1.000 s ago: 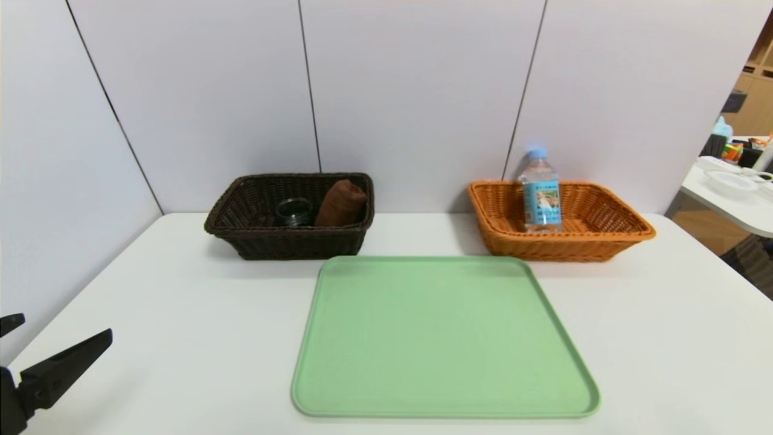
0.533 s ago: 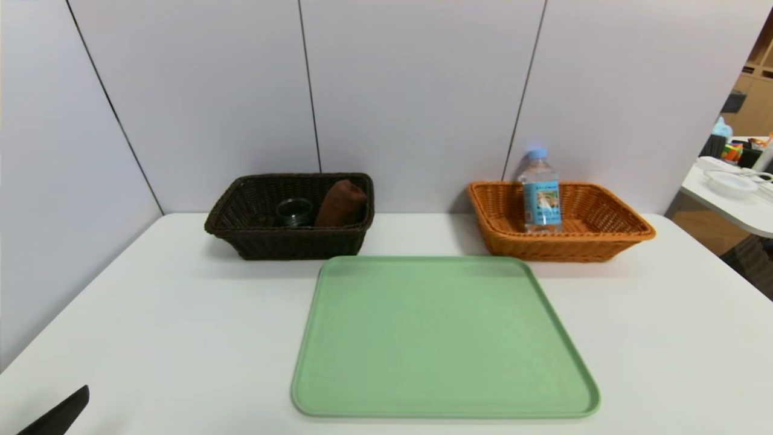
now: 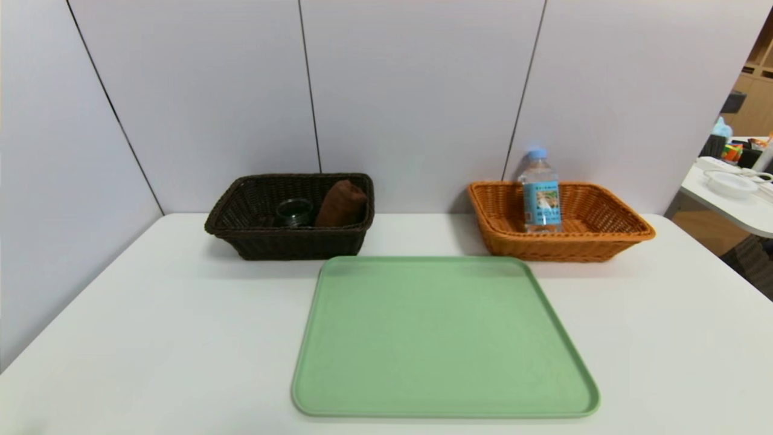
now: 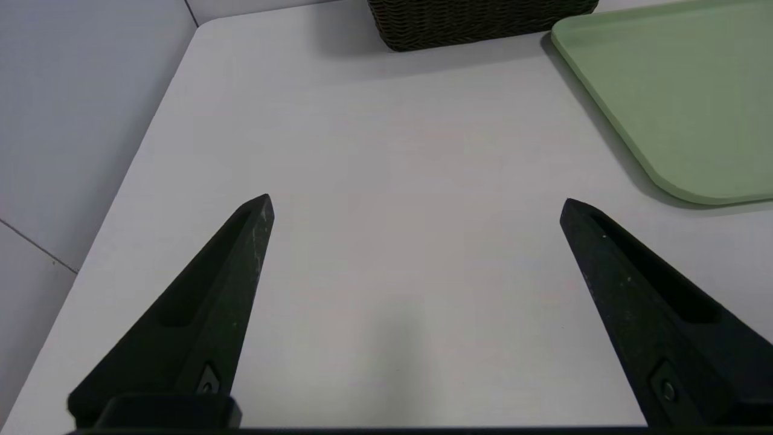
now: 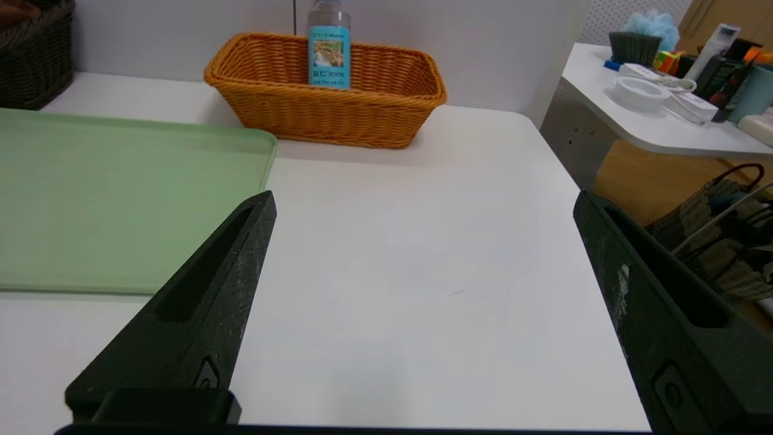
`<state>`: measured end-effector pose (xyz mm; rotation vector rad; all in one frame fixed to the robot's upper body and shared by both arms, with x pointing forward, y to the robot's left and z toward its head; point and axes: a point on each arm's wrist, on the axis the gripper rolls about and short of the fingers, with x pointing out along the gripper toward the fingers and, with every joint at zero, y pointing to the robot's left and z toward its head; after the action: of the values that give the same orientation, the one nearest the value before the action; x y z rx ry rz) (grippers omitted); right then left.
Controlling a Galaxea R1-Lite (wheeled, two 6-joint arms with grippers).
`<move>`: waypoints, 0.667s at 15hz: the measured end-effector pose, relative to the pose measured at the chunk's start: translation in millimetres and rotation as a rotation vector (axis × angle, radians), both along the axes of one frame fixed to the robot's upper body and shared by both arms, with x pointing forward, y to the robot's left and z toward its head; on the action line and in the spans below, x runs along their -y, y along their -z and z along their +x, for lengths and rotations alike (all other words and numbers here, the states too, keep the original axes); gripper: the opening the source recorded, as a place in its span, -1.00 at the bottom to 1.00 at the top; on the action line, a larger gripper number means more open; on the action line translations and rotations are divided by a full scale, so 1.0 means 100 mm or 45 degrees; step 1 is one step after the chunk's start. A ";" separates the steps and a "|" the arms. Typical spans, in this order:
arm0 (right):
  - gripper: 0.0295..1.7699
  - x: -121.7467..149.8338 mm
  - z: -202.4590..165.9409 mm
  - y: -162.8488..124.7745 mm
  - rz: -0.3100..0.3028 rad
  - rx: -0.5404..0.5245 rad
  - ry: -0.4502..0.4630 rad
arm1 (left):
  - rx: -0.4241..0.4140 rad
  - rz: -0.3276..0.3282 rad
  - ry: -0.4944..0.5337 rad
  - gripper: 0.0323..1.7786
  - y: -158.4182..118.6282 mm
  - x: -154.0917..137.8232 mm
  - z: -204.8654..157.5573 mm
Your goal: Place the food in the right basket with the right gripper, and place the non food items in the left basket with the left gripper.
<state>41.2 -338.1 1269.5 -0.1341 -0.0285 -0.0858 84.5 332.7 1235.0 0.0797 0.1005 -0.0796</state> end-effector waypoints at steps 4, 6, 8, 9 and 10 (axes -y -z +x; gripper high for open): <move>0.92 0.00 -0.10 0.16 0.004 0.019 0.002 | 0.036 -0.001 -0.019 0.90 0.16 0.00 -0.07; 0.92 0.00 -0.11 0.19 0.013 0.038 0.000 | 0.050 -0.001 -0.023 0.90 0.25 0.00 -0.10; 0.92 0.00 -0.09 0.22 0.015 0.070 -0.002 | 0.058 -0.005 -0.030 0.90 0.36 0.00 -0.12; 0.92 0.00 -0.08 0.22 0.014 0.102 -0.004 | 0.069 -0.006 -0.035 0.90 0.39 0.00 -0.13; 0.92 0.00 -0.07 0.21 0.012 0.132 -0.005 | 0.085 -0.007 -0.037 0.90 0.40 0.00 -0.14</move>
<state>34.7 -338.3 1248.5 -0.1202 -0.1319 -0.0890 70.6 332.7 1194.8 0.0749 0.0344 -0.0479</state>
